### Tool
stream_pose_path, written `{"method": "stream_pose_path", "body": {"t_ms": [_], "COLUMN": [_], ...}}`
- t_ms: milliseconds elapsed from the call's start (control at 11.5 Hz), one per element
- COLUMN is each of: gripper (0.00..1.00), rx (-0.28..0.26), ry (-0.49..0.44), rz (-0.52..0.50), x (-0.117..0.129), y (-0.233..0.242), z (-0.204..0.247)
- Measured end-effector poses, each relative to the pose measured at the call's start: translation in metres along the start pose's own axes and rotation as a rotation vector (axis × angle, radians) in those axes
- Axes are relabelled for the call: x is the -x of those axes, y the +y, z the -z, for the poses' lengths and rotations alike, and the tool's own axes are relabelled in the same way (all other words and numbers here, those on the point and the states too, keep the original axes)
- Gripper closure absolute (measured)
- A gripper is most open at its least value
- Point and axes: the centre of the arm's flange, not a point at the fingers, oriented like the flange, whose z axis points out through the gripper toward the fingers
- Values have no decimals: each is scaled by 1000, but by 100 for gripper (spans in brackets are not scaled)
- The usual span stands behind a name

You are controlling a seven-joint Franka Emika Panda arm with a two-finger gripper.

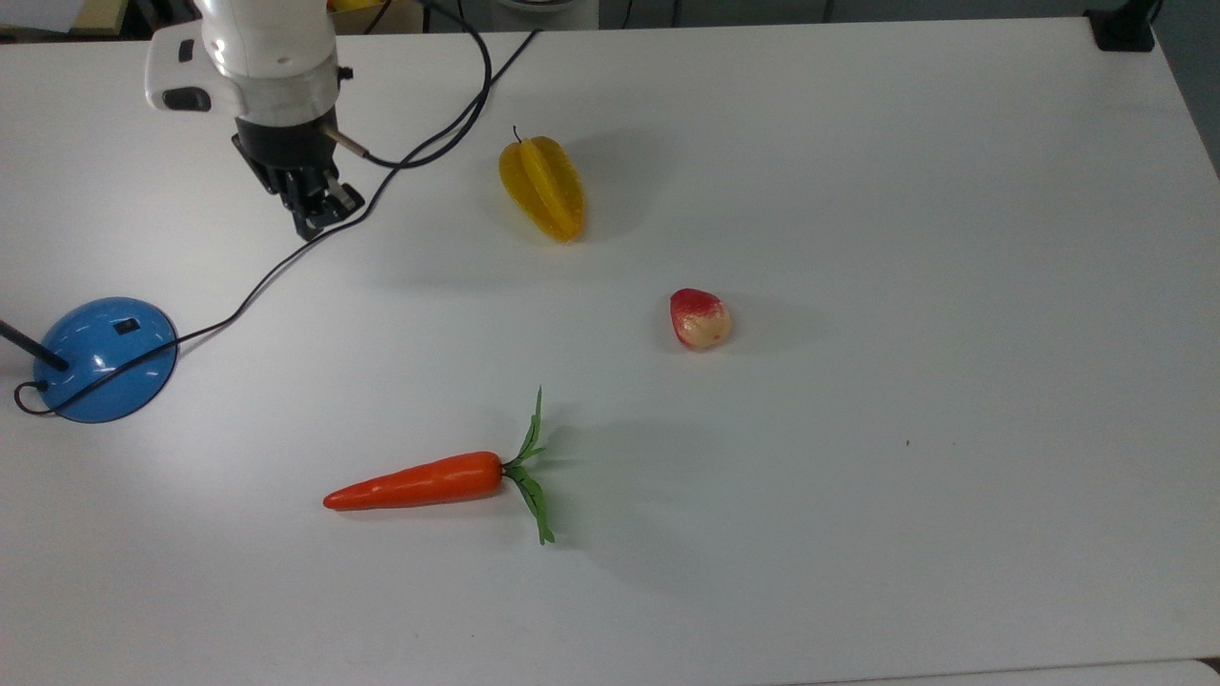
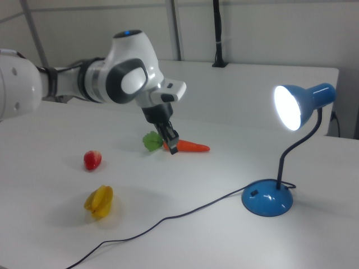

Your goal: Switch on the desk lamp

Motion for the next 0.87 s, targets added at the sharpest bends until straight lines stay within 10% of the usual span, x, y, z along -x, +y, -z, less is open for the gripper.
{"method": "stream_pose_path", "body": {"t_ms": [611,873], "gripper": [96,53], "rx": [-86,-90], "ry": [-200,-215], "rz": [330,400], "x": [62,65], "y": [16,19], "z": [102,102]}}
